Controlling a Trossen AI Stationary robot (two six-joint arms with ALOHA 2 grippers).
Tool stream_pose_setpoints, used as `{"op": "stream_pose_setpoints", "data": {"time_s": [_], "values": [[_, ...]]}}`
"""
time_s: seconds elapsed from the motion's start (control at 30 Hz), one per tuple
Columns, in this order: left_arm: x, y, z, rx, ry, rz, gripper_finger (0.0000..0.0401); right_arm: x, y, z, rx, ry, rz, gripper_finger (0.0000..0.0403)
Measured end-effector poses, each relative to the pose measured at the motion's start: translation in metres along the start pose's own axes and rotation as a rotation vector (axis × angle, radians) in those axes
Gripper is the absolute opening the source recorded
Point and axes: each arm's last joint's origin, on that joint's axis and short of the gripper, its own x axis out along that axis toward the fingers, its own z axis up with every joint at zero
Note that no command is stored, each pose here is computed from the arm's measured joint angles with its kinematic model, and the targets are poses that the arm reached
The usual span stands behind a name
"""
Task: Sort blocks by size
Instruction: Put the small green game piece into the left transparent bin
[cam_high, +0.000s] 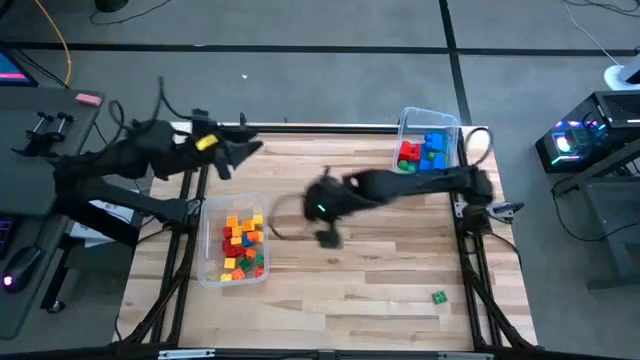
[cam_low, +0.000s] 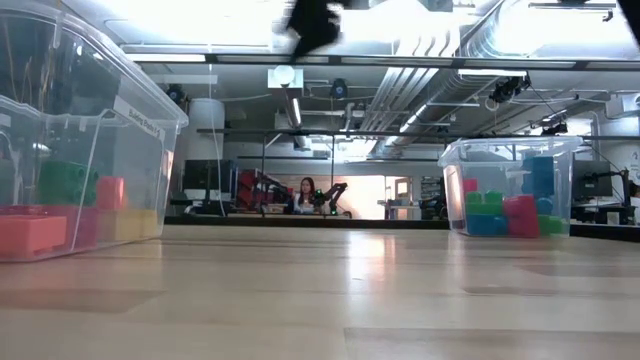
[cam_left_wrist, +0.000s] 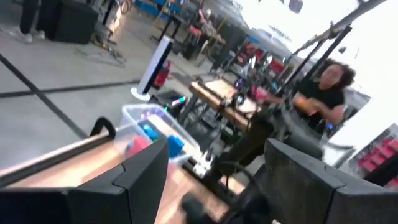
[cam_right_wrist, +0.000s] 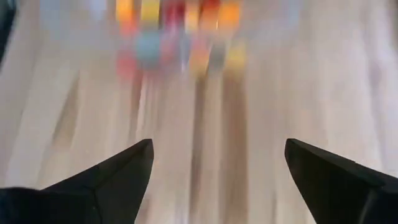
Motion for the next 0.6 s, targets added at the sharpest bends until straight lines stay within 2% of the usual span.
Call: {"op": "stream_pose_setpoints", "data": {"time_s": [0.13, 0.23, 0.3, 0.4, 0.5, 0.6], "values": [[0.016, -0.004, -0.011, 0.039, 0.061, 0.000, 0.0252, -0.019, 0.037, -0.068, 0.051, 0.189, 0.018, 0.0352], [0.023, -0.007, -0.018, 0.099, 0.121, -0.056, 0.0252, -0.041, 0.071, -0.131, 0.187, 0.273, 0.036, 0.0350], [0.026, -0.008, -0.020, 0.141, 0.148, -0.087, 0.0252, -0.058, 0.094, -0.169, 0.288, 0.343, 0.094, 0.0350], [0.027, -0.009, -0.022, 0.194, 0.157, -0.103, 0.0252, -0.077, 0.125, -0.213, 0.393, 0.486, 0.190, 0.0350], [0.027, -0.009, -0.022, 0.231, 0.154, -0.106, 0.0252, -0.082, 0.151, -0.237, 0.353, 0.586, 0.241, 0.0350], [0.027, -0.009, -0.021, 0.257, 0.151, -0.103, 0.0252, -0.080, 0.171, -0.251, 0.181, 0.606, 0.281, 0.0350]]}}
